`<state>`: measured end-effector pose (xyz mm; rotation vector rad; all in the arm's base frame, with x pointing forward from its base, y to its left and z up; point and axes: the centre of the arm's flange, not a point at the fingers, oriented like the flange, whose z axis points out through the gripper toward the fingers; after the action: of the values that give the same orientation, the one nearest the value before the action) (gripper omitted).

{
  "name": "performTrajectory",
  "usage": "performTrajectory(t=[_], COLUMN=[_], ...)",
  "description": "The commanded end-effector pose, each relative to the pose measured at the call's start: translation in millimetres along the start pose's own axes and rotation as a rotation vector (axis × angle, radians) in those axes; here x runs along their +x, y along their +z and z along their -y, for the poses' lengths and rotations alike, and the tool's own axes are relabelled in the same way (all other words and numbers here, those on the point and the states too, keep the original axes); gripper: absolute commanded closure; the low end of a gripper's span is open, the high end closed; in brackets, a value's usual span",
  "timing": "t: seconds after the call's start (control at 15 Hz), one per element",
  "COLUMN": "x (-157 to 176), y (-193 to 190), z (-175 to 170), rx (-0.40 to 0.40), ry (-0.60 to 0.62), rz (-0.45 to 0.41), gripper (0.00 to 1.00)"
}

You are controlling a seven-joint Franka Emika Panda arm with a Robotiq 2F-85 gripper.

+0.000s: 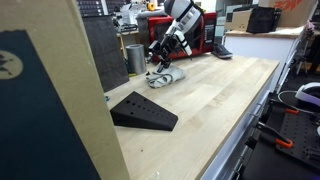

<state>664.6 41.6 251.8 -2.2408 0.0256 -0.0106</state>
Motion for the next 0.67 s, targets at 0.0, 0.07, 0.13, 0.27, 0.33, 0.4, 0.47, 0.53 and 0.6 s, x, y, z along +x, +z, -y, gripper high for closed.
performTrajectory(t=[0.0, 0.07, 0.13, 0.27, 0.33, 0.4, 0.47, 0.53, 0.6], x=[7, 9, 13, 21, 24, 25, 23, 20, 17], y=[7, 6, 3, -7, -18, -29, -46, -61, -76], z=[4, 4, 3, 3, 6, 8, 14, 20, 25], rx=[-0.037, -0.056, -0.079, -0.128, -0.152, -0.166, -0.170, -0.167, -0.170], ry=[-0.015, -0.021, -0.028, -0.047, -0.058, -0.066, -0.079, -0.095, -0.105], rz=[-0.076, -0.096, -0.123, -0.192, -0.237, -0.274, -0.305, -0.318, -0.315], gripper=[0.00, 0.00, 0.00, 0.00, 0.00, 0.00, 0.00, 0.00, 0.00])
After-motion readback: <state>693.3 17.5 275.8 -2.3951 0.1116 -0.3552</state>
